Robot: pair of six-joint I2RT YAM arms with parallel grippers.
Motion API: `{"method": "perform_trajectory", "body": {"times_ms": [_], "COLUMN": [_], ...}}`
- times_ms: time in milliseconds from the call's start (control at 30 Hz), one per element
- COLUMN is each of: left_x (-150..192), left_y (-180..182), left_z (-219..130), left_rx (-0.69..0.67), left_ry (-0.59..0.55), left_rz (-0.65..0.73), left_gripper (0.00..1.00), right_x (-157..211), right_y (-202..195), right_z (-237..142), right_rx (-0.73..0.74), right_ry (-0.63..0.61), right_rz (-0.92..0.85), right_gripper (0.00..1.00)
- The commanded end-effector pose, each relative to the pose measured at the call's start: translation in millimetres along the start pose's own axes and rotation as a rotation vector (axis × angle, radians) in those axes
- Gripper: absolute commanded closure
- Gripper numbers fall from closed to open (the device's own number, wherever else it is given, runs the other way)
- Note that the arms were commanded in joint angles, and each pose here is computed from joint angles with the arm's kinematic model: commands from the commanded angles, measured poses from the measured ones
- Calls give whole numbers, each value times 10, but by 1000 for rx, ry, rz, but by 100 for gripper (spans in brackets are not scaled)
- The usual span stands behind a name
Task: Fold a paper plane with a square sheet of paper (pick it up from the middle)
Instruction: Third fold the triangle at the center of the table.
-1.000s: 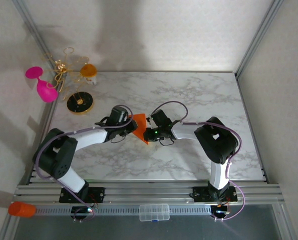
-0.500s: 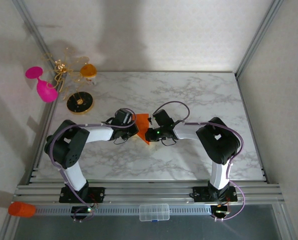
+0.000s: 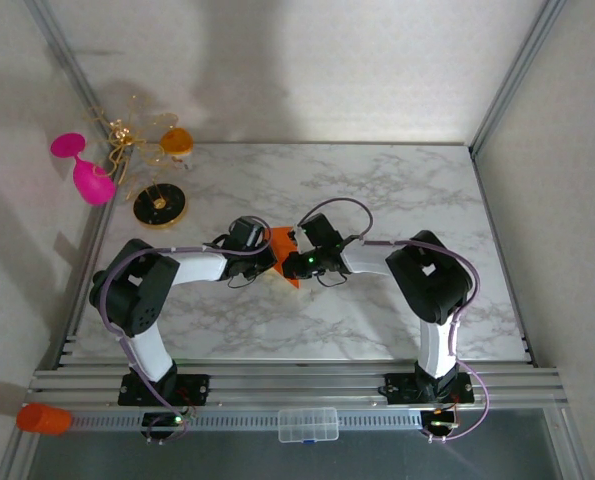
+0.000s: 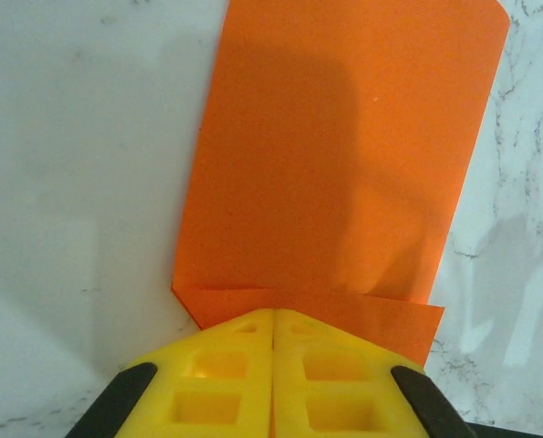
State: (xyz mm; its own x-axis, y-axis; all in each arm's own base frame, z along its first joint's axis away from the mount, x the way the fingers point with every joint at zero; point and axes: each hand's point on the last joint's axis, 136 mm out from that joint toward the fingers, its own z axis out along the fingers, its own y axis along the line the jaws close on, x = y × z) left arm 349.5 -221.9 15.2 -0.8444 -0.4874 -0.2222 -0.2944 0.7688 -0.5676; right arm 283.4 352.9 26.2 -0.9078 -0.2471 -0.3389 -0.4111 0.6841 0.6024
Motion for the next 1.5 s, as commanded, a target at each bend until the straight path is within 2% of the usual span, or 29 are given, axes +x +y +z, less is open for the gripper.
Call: {"method": "perform_trajectory", "body": {"times_ms": [0,300,600,800,867,967,1067,1200,1333,1467], "left_x": [113,118,87,25,-46,-182,-350,-558,-679,-670], "left_y": [389,550,465,101,-132,-449,-592,-441,-142,-4], "left_z": [78,77,61,-7,-101,-277,-452,-642,-745,-777], "left_rx": [-156,-222,-196,-87,-16,77,128,136,116,118], "left_ry": [24,16,16,33,23,-7,-57,-142,-196,-207], "left_rz": [-30,-47,-32,-17,-19,-16,-38,-105,-170,-203], "left_gripper": [93,93,93,89,87,81,71,59,49,42], "right_x": [116,630,828,219,29,-155,-324,-473,-533,-583], "right_y": [-38,-309,-271,96,181,202,193,183,109,82], "right_z": [37,-35,-273,-615,-734,-812,-857,-830,-635,-509], "right_rx": [-15,52,28,-26,-34,-34,-17,9,42,44], "right_ry": [53,145,104,-143,-239,-335,-399,-415,-356,-330], "right_rz": [-2,7,0,-75,-68,-17,32,53,64,84], "right_gripper": [97,98,98,97,91,85,81,72,73,74]}}
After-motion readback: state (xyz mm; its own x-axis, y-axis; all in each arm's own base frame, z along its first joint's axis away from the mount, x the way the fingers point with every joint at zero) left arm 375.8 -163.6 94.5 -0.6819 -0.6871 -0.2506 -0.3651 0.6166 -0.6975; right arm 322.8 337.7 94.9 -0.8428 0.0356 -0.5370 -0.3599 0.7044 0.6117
